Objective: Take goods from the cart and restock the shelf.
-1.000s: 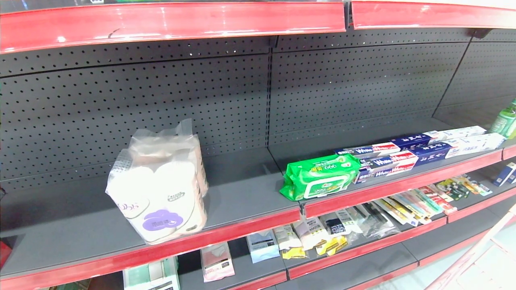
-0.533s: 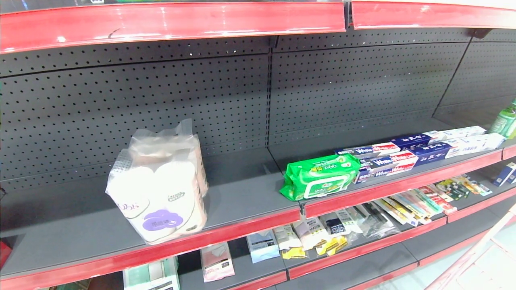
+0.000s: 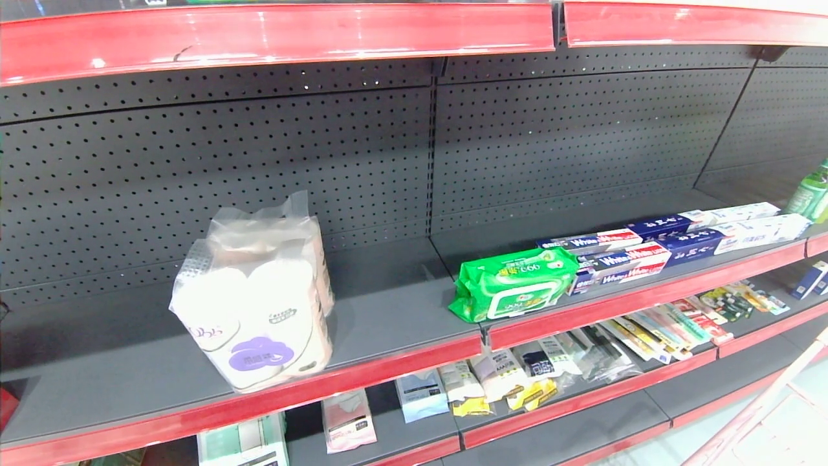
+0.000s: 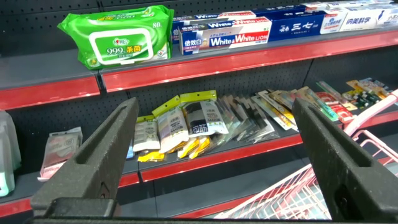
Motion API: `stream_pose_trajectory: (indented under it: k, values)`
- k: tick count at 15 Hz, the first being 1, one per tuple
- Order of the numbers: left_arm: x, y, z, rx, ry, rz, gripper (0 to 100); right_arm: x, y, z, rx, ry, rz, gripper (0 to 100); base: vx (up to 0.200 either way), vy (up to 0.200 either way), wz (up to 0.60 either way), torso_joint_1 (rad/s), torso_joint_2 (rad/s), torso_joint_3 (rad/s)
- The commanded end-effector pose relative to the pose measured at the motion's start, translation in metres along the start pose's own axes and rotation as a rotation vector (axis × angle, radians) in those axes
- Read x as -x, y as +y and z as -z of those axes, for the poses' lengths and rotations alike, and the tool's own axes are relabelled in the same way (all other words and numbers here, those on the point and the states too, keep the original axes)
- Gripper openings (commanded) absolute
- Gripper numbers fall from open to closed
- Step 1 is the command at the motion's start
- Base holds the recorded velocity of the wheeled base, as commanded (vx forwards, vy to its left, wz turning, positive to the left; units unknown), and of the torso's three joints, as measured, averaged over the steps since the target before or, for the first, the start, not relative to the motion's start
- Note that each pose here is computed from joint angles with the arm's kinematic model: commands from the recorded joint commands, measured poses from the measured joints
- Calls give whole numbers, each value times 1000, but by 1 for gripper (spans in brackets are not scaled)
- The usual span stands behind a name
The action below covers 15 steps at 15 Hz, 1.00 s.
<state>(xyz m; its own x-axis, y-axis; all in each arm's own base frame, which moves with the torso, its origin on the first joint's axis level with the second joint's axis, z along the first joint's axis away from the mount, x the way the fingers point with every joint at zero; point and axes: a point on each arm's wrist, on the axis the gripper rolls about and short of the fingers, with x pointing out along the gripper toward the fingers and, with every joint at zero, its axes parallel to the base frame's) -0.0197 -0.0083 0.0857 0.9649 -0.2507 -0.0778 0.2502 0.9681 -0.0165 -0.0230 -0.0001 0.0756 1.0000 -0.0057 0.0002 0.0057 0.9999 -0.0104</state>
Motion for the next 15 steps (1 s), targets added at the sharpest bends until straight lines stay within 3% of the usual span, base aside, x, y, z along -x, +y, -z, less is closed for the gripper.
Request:
stream_pose_trajectory:
  k: [1,2,3,4,5,6,10,15]
  values:
    - [-1,7,2,-17,-18,-263,100,0,0,0,2,2,-1,100,0,0,0,0,0,0]
    - [-2,9,6,-15,-13,-358,100,0,0,0,0,2,0,100,0,0,0,0,0,0]
    - [-2,9,8,-10,6,-361,100,0,0,0,0,2,0,100,0,0,0,0,0,0]
    - [-2,9,8,-10,3,-348,100,0,0,0,0,2,-1,100,0,0,0,0,0,0]
    - [1,8,9,-6,-32,-250,100,0,0,0,2,2,-1,100,0,0,0,0,0,0]
    - [2,8,10,-14,-52,-214,100,0,0,0,2,2,-1,100,0,0,0,0,0,0]
    - [4,7,10,-10,-76,-234,100,0,0,0,3,2,-1,100,0,0,0,0,0,0]
    - [4,7,10,-10,-76,-234,100,0,0,0,2,2,-1,100,0,0,600,-1,5,1]
